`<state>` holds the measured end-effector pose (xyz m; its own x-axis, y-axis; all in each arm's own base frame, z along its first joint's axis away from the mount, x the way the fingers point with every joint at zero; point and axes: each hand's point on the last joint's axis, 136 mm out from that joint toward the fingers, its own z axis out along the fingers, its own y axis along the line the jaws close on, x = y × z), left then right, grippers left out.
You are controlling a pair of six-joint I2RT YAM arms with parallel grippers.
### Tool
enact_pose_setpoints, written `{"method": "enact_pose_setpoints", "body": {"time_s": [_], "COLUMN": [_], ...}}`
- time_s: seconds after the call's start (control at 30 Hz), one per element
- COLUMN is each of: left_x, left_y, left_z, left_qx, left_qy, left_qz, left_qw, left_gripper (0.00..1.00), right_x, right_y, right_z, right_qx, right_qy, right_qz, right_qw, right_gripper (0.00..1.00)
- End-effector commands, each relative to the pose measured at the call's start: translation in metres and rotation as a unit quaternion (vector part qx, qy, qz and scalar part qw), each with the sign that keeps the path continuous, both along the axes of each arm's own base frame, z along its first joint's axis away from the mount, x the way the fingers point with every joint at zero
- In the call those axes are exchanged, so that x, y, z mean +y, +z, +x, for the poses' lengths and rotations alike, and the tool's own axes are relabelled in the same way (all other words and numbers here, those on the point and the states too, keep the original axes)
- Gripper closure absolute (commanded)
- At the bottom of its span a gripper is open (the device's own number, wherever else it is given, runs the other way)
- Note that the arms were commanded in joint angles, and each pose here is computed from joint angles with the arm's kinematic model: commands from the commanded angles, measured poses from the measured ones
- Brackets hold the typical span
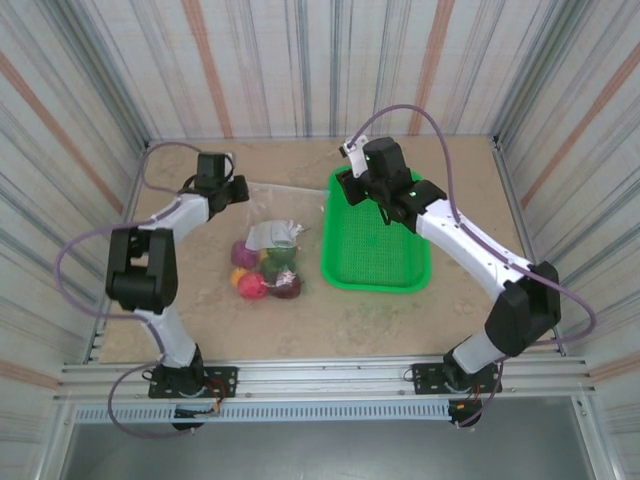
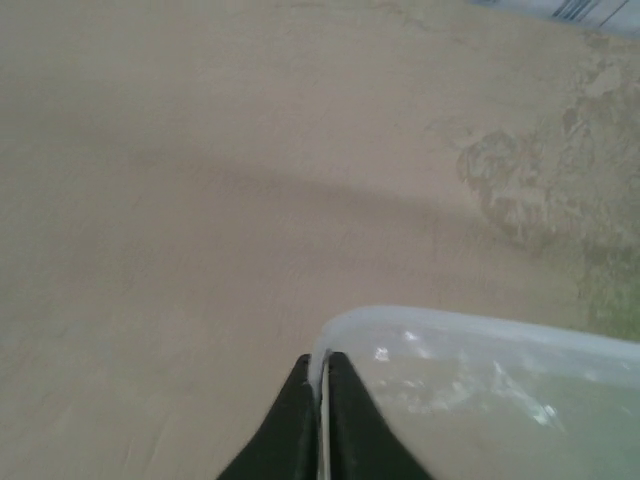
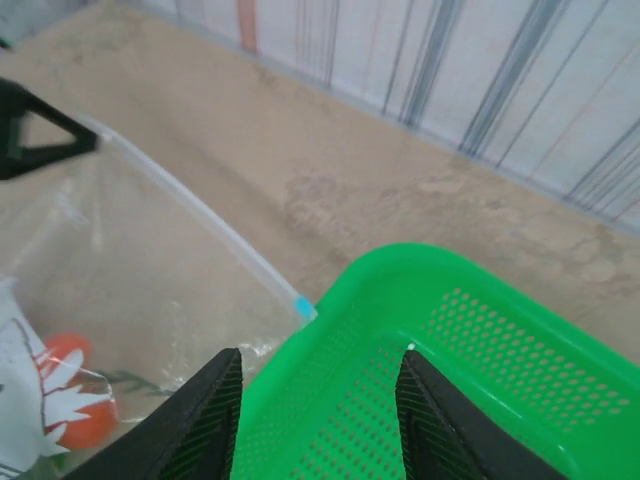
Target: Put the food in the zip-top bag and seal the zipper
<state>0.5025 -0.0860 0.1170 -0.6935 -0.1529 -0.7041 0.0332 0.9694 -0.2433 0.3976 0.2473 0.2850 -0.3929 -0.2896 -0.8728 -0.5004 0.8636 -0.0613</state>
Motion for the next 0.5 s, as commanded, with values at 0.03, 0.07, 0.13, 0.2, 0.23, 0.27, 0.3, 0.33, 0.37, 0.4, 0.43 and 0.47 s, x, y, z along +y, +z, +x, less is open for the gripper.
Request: {"method": "enact_pose_setpoints", "body": {"time_s": [0.03,0.07,0.13,0.2,0.23,0.27,0.3,0.33,0.37,0.4,0.43,0.47], "left_x": [-0.01,-0.003,0.003,0.005,0.008,0.008,0.005,-0.001,-0.009,-0.011,-0.007,0.0], "left_y": [-0.007,-0.007,0.011,0.044,0.064,0.084,0.109,0.128,0.148,0.167,0.178,0.186], "left_z": [0.013,0.013,0.011,0.002,-0.005,-0.013,-0.023,-0.034,-0.048,-0.062,-0.074,-0.086], "left_qx": [0.02,0.01,-0.02,-0.058,-0.079,-0.105,-0.14,-0.17,-0.205,-0.24,-0.264,-0.284], "left_qy": [-0.037,-0.025,-0.019,-0.02,-0.01,-0.007,-0.014,-0.029,-0.055,-0.063,-0.054,-0.038], "left_qz": [0.0,0.014,0.024,0.046,0.052,0.056,0.058,0.058,0.056,0.054,0.053,0.05], "left_qw": [0.999,1.0,0.999,0.997,0.995,0.993,0.988,0.983,0.976,0.967,0.962,0.957], "left_gripper": [0.64,0.59,0.52,0.02,0.01,0.01,0.01,0.01,0.01,0.01,0.01,0.01], "right_x": [-0.053,-0.064,-0.085,-0.109,-0.123,-0.139,-0.156,-0.171,-0.183,-0.194,-0.207,-0.222], "right_y": [0.039,0.041,0.042,0.044,0.044,0.044,0.04,0.033,0.024,0.018,0.014,0.007], "right_z": [-0.017,-0.022,-0.031,-0.04,-0.043,-0.046,-0.048,-0.049,-0.051,-0.054,-0.055,-0.056], "right_qx": [-0.035,-0.036,-0.04,-0.048,-0.05,-0.051,-0.049,-0.042,-0.031,-0.023,-0.02,-0.02], "right_qy": [-0.077,-0.085,-0.101,-0.127,-0.146,-0.173,-0.206,-0.229,-0.244,-0.265,-0.293,-0.328], "right_qz": [0.031,0.036,0.037,0.033,0.034,0.035,0.039,0.04,0.042,0.052,0.063,0.072], "right_qw": [0.996,0.995,0.993,0.99,0.987,0.983,0.977,0.972,0.968,0.963,0.954,0.942], "right_gripper": [0.46,0.43,0.24,0.01,0.01,0.01,0.01,0.01,0.01,0.01,0.01,0.01]}}
